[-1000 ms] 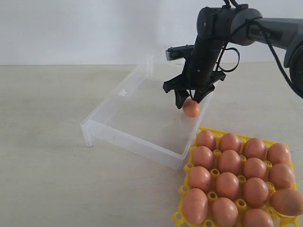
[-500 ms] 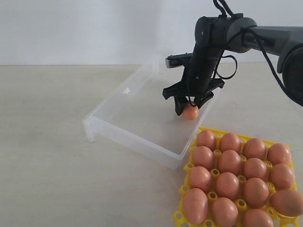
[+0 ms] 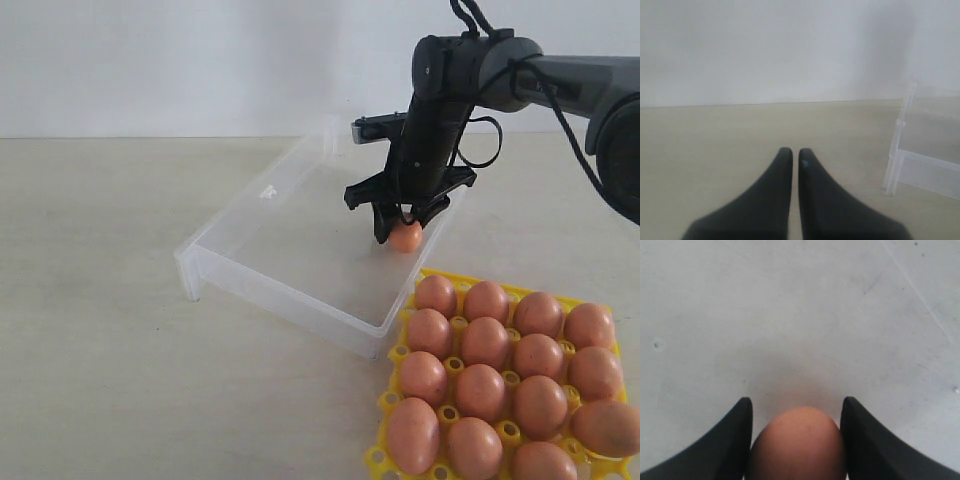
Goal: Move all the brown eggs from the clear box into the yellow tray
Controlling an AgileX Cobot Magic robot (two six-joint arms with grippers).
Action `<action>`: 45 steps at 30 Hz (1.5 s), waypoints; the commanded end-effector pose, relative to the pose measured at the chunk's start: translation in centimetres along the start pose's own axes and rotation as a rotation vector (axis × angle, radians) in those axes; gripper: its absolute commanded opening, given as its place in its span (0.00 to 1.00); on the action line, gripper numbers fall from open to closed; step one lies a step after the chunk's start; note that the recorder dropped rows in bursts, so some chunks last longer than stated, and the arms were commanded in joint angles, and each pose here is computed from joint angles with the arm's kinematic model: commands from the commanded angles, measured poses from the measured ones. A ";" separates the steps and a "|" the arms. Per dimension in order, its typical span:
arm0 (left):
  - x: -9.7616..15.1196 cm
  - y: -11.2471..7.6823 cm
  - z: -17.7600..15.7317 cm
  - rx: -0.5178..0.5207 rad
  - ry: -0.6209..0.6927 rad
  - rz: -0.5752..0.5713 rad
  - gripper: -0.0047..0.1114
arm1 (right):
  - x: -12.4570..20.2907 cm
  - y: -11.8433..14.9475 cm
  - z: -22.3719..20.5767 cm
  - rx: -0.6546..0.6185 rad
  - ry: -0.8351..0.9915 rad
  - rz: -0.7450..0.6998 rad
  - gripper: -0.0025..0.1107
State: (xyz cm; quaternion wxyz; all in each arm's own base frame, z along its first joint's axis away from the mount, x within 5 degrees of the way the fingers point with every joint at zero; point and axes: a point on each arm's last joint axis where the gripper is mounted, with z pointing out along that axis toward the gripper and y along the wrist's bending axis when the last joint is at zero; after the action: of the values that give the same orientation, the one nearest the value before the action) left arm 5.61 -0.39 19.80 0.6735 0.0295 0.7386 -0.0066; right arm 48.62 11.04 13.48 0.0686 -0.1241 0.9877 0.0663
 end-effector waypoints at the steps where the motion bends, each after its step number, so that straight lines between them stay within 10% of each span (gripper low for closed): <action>1: 0.1 0.0 0.0 0.002 -0.002 0.002 0.08 | -0.5 0.1 -1.5 0.011 -0.070 0.021 0.02; 17: 0.1 0.0 0.0 0.002 -0.002 0.002 0.08 | -0.1 2.8 -12.4 0.042 -0.785 0.077 0.02; 23: 0.1 0.0 0.0 0.002 -0.002 0.002 0.08 | 9.7 2.7 -12.2 0.078 -1.059 -0.056 0.02; 35: 0.1 0.0 0.0 0.002 -0.002 0.002 0.08 | 27.8 2.6 -13.5 0.064 -0.889 0.021 0.02; 45: 0.1 0.0 0.0 0.002 -0.002 0.002 0.08 | 33.9 2.6 -14.0 0.062 -0.785 0.067 0.02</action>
State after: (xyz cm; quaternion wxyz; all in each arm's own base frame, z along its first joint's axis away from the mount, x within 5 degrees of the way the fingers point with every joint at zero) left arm 5.61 -0.39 19.80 0.6735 0.0295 0.7386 -0.0066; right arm 14.34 3.58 22.30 0.4491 -0.0613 0.8880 0.0775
